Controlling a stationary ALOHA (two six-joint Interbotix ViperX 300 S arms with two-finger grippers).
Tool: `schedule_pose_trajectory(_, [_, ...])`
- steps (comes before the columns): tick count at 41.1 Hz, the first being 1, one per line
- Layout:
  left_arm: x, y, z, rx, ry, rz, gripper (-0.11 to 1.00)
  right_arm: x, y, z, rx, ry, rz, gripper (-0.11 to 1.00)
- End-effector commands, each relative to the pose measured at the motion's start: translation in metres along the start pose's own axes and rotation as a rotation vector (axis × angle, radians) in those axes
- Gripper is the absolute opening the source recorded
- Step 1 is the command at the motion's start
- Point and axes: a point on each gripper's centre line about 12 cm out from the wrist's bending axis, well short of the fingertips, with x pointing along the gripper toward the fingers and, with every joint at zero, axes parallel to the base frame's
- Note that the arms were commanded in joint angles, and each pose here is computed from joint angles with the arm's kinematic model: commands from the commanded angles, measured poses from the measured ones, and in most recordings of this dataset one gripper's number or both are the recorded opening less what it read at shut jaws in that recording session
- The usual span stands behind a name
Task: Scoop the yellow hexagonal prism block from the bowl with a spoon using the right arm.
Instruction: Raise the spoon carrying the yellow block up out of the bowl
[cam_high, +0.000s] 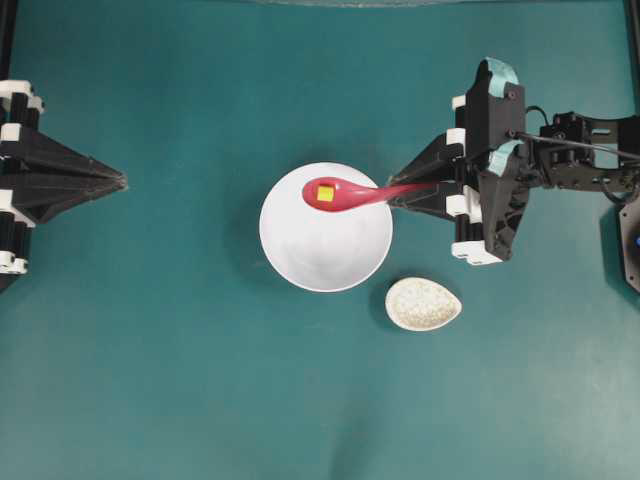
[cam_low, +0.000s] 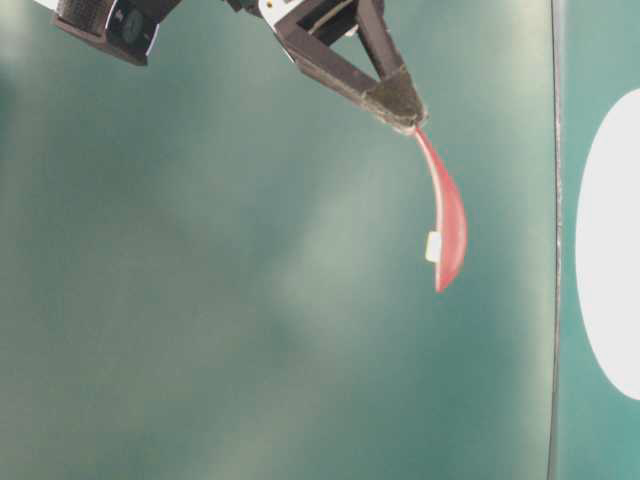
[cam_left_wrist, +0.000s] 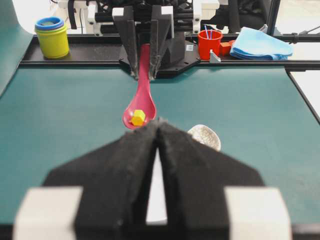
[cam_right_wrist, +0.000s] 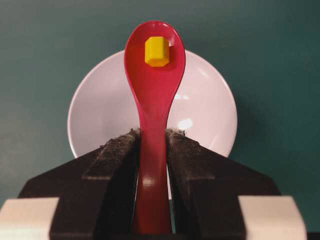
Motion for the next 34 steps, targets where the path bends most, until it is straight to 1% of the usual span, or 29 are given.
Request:
schedule_pose_trajectory(1, [0.0023, 0.0002, 0.0112, 0.005, -0.034, 0.0, 0.06, -0.0058, 0.0017, 0.0106, -0.001, -0.038, 0.004, 0.25])
schedule_pose_trajectory(34, [0.0033, 0.0005, 0.011, 0.003, -0.037, 0.002, 0.06, -0.0058, 0.0015, 0.0113, -0.003, -0.044, 0.002, 0.25])
